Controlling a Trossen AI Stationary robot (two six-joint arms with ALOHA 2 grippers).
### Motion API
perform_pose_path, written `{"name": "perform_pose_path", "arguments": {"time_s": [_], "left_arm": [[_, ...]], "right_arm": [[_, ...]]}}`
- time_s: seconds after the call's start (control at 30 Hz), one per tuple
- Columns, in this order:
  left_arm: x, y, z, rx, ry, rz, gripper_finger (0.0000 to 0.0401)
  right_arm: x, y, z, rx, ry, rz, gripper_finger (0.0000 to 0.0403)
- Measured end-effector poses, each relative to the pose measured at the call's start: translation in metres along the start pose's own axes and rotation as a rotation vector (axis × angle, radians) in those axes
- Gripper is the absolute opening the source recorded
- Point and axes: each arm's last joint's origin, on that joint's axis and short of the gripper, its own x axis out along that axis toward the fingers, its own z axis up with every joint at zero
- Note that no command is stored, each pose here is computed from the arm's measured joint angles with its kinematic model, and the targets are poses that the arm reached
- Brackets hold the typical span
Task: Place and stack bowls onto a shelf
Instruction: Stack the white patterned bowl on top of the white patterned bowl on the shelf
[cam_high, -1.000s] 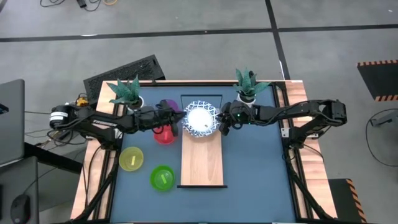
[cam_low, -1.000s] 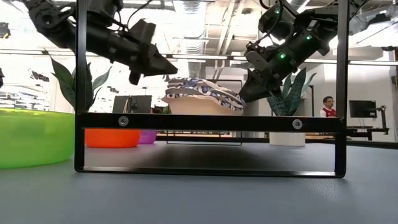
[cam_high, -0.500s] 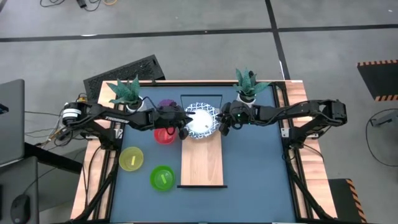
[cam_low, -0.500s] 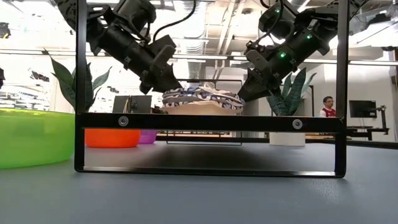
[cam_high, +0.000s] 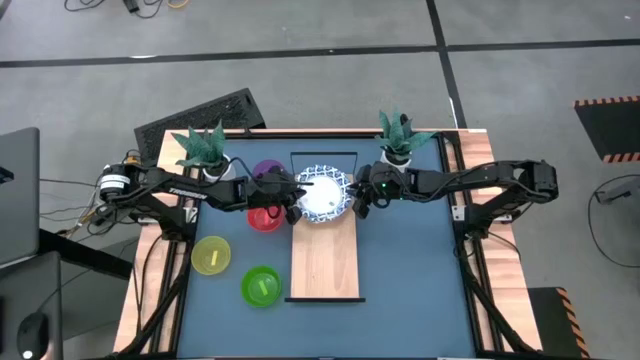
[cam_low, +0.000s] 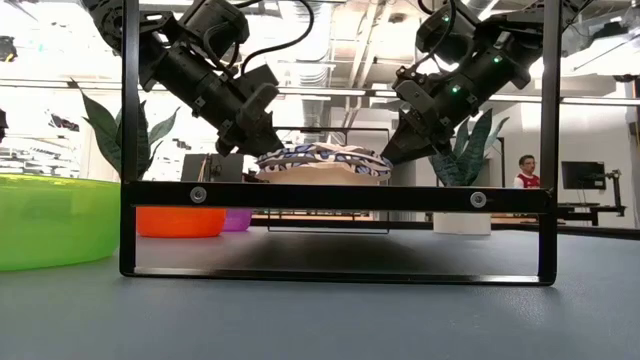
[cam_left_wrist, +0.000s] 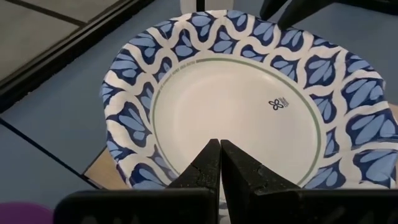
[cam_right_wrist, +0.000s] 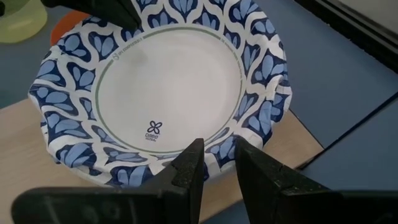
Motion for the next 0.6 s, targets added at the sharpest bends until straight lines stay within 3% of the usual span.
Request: {"name": "perform_pose_path", "arguments": {"time_s": [0.6], "left_arm": [[-0.0001,0.0003,-0.0023,0.004,0.019,0.008,0.0]], "right_arm": [[0.0001,0.0002,-0.0004,-0.016,0.004,0.004,0.0116]]}}
